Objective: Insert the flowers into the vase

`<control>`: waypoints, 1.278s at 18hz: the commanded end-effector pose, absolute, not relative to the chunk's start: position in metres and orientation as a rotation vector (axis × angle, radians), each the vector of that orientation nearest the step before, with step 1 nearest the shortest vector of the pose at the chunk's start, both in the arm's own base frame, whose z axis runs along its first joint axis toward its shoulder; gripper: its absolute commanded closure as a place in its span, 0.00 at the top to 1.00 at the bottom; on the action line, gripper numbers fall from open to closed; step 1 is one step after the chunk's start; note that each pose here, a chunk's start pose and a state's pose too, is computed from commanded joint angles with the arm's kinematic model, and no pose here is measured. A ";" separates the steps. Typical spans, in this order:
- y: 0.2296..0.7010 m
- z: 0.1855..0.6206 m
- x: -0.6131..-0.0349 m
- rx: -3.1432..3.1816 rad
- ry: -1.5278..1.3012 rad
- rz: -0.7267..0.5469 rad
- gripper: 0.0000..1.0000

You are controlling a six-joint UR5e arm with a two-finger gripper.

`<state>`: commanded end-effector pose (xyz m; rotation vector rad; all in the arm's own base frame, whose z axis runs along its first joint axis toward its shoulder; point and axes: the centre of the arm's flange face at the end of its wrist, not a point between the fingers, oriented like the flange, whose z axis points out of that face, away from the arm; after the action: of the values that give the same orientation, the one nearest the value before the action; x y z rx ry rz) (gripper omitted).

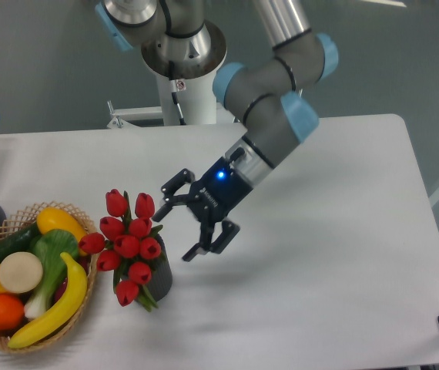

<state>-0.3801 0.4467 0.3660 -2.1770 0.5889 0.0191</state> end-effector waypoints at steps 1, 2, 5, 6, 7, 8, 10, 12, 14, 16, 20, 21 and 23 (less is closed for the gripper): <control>0.435 0.375 -0.389 -2.197 0.575 0.065 1.00; 0.424 0.389 -0.395 -2.215 0.565 0.118 1.00; 0.390 0.433 -0.406 -2.372 0.544 0.292 1.00; 0.382 0.446 -0.407 -2.438 0.532 0.306 1.00; 0.373 0.459 -0.407 -2.490 0.518 0.300 1.00; 0.367 0.468 -0.406 -2.526 0.523 0.274 1.00; 0.355 0.490 -0.409 -2.553 0.597 0.249 1.00; 0.333 0.510 -0.413 -2.597 0.677 0.273 1.00; 0.319 0.526 -0.415 -2.612 0.708 0.268 1.00; 0.306 0.534 -0.416 -2.615 0.756 0.246 1.00; 0.266 0.541 -0.428 -2.591 0.908 0.296 1.00; 0.256 0.541 -0.431 -2.590 0.930 0.310 1.00; 0.248 0.542 -0.431 -2.597 0.920 0.302 1.00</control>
<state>-0.4306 0.2480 0.5416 -2.5971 0.9202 0.3022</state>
